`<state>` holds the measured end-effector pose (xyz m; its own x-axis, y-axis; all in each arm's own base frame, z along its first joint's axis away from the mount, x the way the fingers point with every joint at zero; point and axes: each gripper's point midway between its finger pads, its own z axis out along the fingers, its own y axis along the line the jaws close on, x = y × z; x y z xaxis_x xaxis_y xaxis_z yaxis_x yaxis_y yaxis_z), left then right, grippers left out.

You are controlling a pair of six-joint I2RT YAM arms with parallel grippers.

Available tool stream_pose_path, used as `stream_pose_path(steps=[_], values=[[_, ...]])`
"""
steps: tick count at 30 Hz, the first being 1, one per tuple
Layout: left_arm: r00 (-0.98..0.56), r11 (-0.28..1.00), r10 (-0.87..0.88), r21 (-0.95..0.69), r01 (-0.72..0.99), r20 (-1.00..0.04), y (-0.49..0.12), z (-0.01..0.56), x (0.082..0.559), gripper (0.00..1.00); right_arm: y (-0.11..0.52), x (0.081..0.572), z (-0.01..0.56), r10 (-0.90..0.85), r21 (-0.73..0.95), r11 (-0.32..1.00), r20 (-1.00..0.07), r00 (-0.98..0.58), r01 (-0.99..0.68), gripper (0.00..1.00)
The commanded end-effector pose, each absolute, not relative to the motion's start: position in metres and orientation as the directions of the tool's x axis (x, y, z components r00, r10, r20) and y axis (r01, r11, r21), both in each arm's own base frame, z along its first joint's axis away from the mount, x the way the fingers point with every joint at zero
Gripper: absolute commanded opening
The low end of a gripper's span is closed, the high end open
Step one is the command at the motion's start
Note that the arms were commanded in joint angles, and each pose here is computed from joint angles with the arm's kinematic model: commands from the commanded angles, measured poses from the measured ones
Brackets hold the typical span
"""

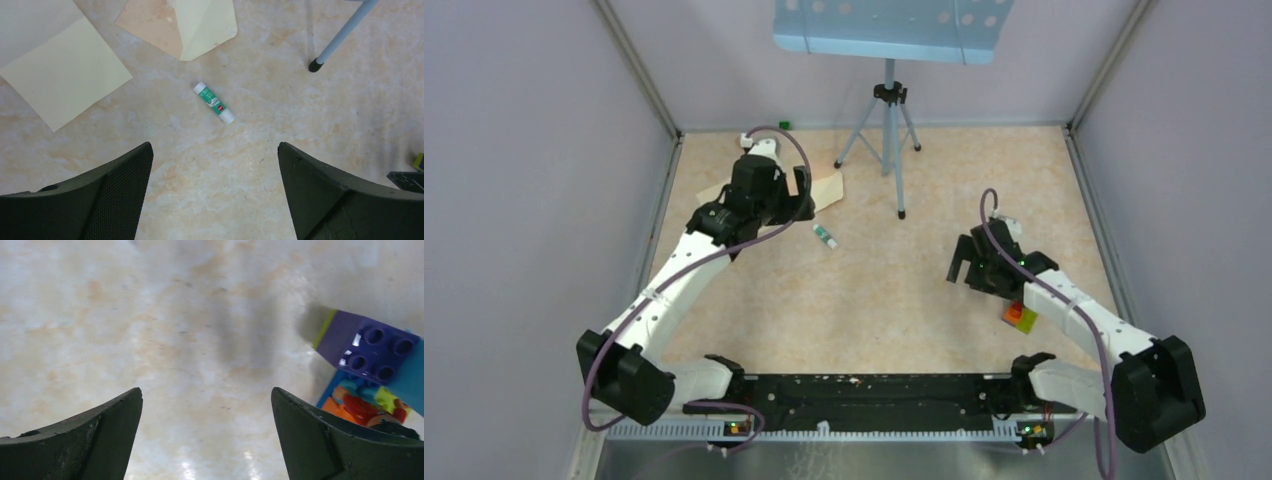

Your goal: Place the letter into the envelope and seal it

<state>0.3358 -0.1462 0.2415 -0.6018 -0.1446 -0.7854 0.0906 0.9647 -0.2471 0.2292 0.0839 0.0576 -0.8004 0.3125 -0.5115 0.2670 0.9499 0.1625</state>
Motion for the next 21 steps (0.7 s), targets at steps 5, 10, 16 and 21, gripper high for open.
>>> stream_pose_path(steps=[5,10,16,21], values=[[-0.511,0.936,-0.352,-0.306,-0.174,-0.784,-0.116,0.221,0.361,0.99,0.165,0.262,0.132,0.232,0.316,0.948,-0.616,-0.753,0.033,0.99],[-0.455,0.895,-0.435,-0.319,-0.311,-0.777,-0.102,0.205,0.384,0.99,0.2,0.271,0.142,0.207,0.398,0.914,-0.62,-0.757,-0.076,0.99],[-0.32,0.773,-0.548,-0.321,-0.547,-0.773,-0.025,0.186,0.405,0.99,0.219,0.269,0.148,0.157,0.43,0.887,-0.624,-0.765,-0.168,0.98],[-0.288,0.724,-0.586,-0.329,-0.607,-0.757,0.009,0.156,0.434,0.99,0.223,0.267,0.155,0.124,0.433,0.873,-0.641,-0.758,-0.223,0.98]])
